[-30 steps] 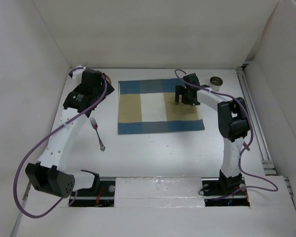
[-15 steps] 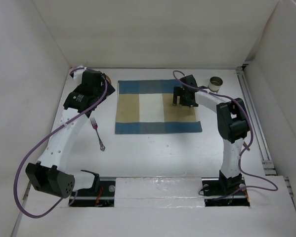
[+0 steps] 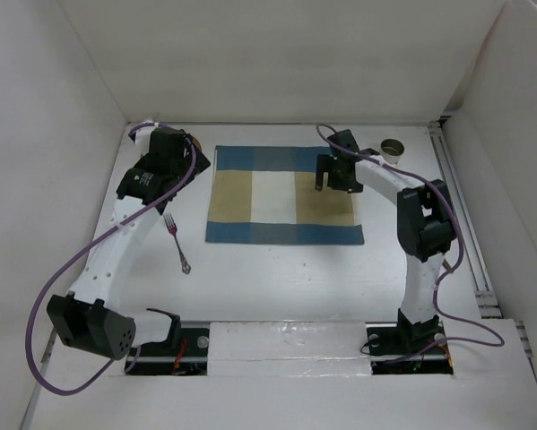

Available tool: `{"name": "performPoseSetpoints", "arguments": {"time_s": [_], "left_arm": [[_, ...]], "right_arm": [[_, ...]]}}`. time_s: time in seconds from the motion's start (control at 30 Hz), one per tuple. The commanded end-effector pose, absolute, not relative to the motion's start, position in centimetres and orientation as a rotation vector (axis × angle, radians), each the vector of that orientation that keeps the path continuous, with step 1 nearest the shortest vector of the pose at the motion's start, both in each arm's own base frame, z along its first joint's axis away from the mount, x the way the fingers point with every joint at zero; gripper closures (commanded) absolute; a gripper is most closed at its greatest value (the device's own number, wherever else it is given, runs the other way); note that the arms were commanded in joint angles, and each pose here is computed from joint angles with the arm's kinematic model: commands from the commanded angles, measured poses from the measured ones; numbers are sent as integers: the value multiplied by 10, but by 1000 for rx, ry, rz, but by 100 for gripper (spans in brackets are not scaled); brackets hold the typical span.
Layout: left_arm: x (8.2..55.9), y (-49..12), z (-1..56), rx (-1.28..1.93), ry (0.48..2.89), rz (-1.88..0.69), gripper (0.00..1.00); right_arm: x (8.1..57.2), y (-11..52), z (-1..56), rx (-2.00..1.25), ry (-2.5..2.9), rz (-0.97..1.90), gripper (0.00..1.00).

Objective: Set the dinner table for one person

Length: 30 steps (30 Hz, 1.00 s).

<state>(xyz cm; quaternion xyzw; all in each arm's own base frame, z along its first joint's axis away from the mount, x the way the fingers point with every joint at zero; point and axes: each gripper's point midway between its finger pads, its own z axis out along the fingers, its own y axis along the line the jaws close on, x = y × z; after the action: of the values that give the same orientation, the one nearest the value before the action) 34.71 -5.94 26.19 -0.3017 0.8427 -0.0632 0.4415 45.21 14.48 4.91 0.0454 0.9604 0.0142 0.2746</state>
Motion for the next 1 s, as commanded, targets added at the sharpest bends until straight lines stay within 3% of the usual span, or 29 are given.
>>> {"name": "performPoseSetpoints", "arguments": {"time_s": [0.0, 0.27, 0.43, 0.67, 0.8, 0.97], "left_arm": [[347, -59, 265, -745, 2067, -179, 0], [369, -56, 258, -826, 2059, -303, 0], [398, 4, 246, -966, 2042, -396, 0], [418, 64, 219, -1078, 2040, -383, 0], [433, 86, 187, -1140, 2049, -559, 0], [450, 108, 168, -1181, 2081, -473, 0]], "right_arm": [[470, 146, 122, 119, 2438, 36, 0], [442, 166, 218, 17, 2219, 120, 0], [368, 176, 302, -66, 1999, 204, 0], [291, 149, 348, -85, 1853, 306, 0], [262, 147, 366, -161, 1780, 407, 0], [238, 150, 375, -227, 1737, 498, 0]]}}
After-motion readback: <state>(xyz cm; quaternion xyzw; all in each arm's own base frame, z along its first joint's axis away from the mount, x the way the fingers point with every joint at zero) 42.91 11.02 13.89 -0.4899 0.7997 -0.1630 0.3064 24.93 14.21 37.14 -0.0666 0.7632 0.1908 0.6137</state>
